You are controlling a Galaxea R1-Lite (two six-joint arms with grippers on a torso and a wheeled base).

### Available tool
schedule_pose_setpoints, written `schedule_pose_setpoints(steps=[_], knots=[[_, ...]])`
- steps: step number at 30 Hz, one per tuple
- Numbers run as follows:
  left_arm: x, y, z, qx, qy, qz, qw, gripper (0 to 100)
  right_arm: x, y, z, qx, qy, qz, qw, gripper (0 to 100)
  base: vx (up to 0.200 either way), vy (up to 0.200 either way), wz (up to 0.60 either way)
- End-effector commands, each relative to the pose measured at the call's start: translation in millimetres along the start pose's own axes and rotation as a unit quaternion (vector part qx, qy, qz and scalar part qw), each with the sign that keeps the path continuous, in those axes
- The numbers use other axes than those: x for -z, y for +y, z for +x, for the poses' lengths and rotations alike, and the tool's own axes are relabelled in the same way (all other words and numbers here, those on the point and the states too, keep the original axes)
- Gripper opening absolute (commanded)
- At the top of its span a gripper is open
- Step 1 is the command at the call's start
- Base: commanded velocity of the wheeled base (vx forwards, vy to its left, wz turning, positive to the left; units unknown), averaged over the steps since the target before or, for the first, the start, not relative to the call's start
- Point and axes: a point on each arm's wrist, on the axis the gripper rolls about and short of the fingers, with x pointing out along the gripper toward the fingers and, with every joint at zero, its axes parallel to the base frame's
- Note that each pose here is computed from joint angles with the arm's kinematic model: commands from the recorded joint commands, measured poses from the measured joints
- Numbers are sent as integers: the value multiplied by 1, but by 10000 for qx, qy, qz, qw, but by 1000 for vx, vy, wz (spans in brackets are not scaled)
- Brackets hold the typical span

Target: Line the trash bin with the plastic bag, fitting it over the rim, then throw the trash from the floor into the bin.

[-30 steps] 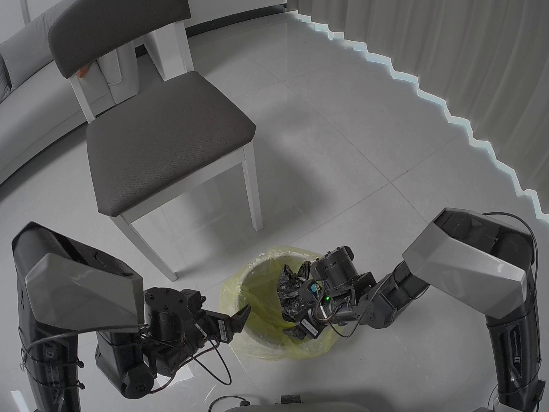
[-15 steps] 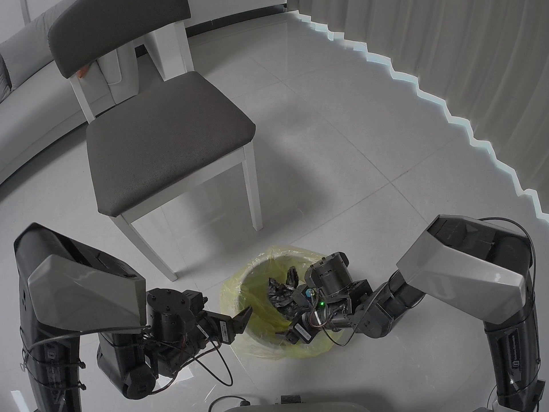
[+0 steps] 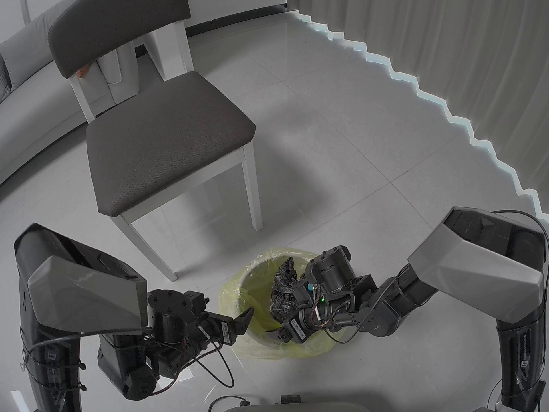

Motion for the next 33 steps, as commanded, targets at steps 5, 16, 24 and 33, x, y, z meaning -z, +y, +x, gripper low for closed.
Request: schedule_pose_setpoints(steps=[5,16,24,33], knots=[[-2,-3,-2,12,-106,-23,9999,100,-15,24,-18,-503,46,132,9986,100,0,0,0],[-2,-3,-1,13,-114,-29,9999,100,7,-20,28,2041,75,-1805,9621,100,0,0,0],[-2,-3,-1,17,-98,-31,9999,100,1,-2,14,1156,193,-1048,9876,100,0,0,0],[-2,-5,-1,39,-101,-23,9999,100,-3,1,0,1113,244,-922,9892,100,0,0,0]])
